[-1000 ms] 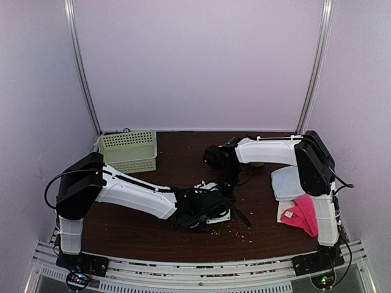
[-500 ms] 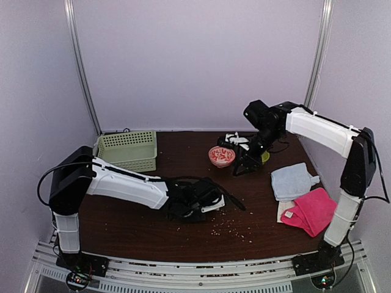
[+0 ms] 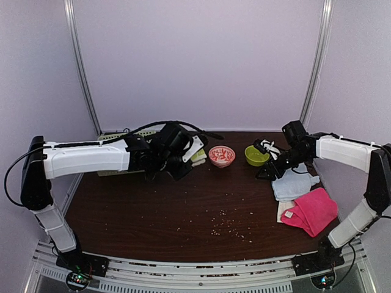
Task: Roll the towels
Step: Pick up the towel from the center of the board, then place the towel in the bin.
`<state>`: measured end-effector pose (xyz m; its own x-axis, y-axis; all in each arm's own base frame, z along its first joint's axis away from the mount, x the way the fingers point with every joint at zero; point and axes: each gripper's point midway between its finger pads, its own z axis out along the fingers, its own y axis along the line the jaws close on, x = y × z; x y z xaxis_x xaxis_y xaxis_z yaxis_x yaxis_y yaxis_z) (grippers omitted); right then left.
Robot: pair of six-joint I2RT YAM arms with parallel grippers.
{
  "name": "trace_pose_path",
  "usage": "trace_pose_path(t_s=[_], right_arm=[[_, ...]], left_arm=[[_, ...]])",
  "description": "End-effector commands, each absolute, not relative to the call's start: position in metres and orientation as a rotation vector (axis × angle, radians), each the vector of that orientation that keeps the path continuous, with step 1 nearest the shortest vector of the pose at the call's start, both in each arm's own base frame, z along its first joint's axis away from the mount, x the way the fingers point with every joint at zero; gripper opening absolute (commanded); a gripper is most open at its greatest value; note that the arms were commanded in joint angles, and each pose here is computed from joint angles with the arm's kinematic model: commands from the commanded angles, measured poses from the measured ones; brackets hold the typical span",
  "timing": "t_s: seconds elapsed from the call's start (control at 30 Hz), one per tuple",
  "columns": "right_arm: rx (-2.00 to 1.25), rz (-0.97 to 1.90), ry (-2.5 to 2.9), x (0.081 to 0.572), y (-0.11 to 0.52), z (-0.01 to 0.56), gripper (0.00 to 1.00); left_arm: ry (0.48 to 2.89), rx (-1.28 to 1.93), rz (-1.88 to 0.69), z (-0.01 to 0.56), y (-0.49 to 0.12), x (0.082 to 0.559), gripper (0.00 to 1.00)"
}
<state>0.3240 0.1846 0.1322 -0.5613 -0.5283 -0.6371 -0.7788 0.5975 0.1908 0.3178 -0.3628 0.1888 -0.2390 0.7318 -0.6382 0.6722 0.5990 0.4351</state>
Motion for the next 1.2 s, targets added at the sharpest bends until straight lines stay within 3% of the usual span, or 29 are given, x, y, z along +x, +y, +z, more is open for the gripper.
trace_pose_path(t_s=[0.0,0.3,0.63,1.17], right_arm=[[-1.027,0.675,2.171,0.339,0.197,0.154,0.47],[-1.062,0.746,2.189,0.329,0.201,0.143,0.47],[-1.076,0.764,2.207,0.324,0.201,0.135,0.47],[-1.093,0.789,2.242,0.319,0.201,0.125,0.48]], left_arm=[[2.038,0.907,0.185,0.217,-0.327,0.357,0.0],[2.207,0.454,0.472,0.236,-0.225,0.44,0.0],[2.394,0.163,0.622,0.176,-0.135,0.493,0.0],[2.544,0.138,0.435,0.086,-0.145,0.559,0.0]])
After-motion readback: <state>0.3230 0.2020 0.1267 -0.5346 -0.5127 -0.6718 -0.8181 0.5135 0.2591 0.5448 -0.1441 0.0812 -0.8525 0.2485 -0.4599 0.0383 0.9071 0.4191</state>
